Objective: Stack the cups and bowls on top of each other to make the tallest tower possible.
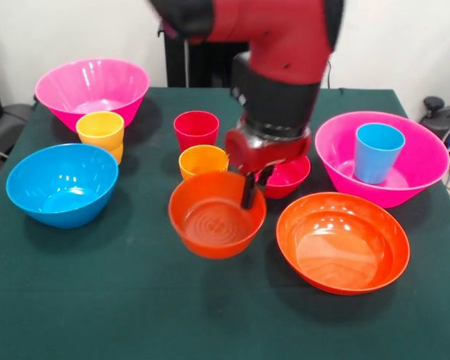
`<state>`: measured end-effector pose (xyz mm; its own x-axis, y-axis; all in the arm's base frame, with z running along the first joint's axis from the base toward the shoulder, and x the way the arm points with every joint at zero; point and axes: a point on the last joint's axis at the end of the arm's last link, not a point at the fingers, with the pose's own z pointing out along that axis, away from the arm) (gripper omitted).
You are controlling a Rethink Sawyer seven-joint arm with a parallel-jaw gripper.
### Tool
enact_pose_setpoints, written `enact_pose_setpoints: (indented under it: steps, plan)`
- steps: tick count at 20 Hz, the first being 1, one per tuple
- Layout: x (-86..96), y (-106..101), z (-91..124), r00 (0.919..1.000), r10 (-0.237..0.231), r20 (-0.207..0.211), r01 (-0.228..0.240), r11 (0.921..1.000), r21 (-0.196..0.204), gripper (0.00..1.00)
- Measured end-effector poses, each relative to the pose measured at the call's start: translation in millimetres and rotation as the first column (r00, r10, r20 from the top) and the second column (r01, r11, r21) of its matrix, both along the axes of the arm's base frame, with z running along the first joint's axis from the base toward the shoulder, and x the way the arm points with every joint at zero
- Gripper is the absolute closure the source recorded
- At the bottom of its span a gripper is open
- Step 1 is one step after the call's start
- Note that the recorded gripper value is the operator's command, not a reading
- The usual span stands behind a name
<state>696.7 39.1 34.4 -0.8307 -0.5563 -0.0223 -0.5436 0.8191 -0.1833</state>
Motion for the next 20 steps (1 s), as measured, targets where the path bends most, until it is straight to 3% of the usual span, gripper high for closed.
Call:
enact_pose_setpoints:
  steps: [3, 9, 14, 20]
  plan:
    - [-1.9, 20, 16, 0.9993, 0.037, -0.005, -0.037, 0.9979, -0.053, 1.0]
    - [-9.6, 68, 37, 0.9948, 0.102, 0.006, -0.1, 0.9876, -0.121, 1.0]
    - [-12.3, 82, 51, 0.9972, 0.071, 0.024, -0.068, 0.9921, -0.105, 1.0]
    - [-15.5, 71, 63, 0.997, 0.008, 0.077, -0.003, 0.9976, -0.069, 1.0]
